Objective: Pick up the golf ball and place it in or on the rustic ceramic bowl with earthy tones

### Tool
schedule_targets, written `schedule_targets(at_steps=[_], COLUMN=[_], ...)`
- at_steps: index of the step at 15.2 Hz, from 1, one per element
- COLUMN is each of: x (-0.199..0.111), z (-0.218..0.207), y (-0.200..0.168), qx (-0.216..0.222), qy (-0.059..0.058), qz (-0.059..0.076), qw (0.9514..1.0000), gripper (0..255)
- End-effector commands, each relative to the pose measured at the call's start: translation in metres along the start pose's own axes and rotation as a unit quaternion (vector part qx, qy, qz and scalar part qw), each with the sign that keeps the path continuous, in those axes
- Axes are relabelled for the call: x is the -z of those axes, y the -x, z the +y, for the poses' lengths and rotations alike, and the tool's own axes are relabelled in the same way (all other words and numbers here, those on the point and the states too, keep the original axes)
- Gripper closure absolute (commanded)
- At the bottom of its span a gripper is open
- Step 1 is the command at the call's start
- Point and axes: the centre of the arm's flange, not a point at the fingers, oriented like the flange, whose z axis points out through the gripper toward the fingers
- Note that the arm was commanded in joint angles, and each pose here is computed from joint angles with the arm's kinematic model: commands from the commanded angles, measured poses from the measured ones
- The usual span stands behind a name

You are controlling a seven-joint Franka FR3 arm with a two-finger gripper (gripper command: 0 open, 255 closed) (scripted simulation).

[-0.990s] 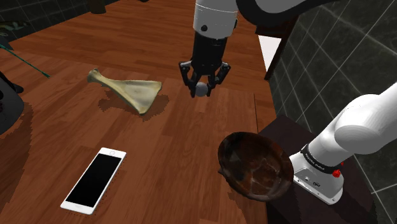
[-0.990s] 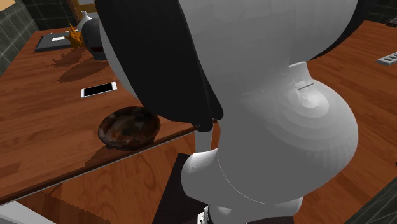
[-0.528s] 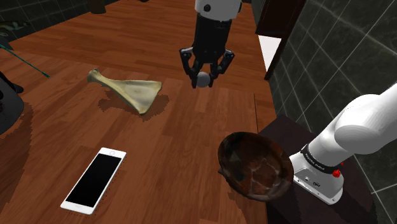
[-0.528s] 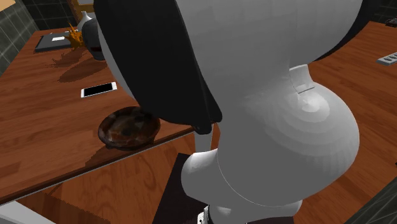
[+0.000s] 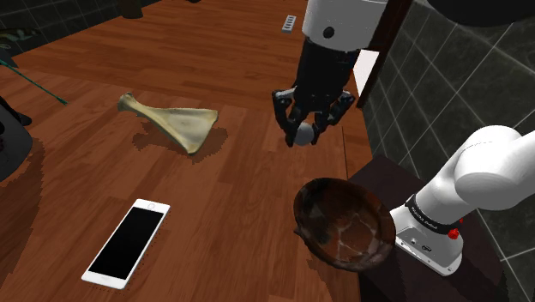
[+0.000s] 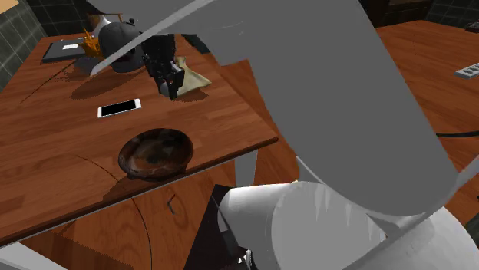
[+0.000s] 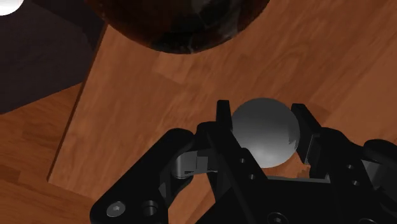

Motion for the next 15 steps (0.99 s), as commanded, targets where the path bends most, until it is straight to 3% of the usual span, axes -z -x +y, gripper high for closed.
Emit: schedule_targets(at_steps=[1, 8, 15], x=[-0.001, -0.005, -0.042], z=[0.011, 0.044, 0.047], y=[0.022, 0.117, 0.115], qx=[0.0, 0.0, 0.0], qy=[-0.001, -0.001, -0.001], qz=[0.0, 0.0, 0.0], qw=[1.0, 1.0, 1.0], gripper=[255, 255, 255])
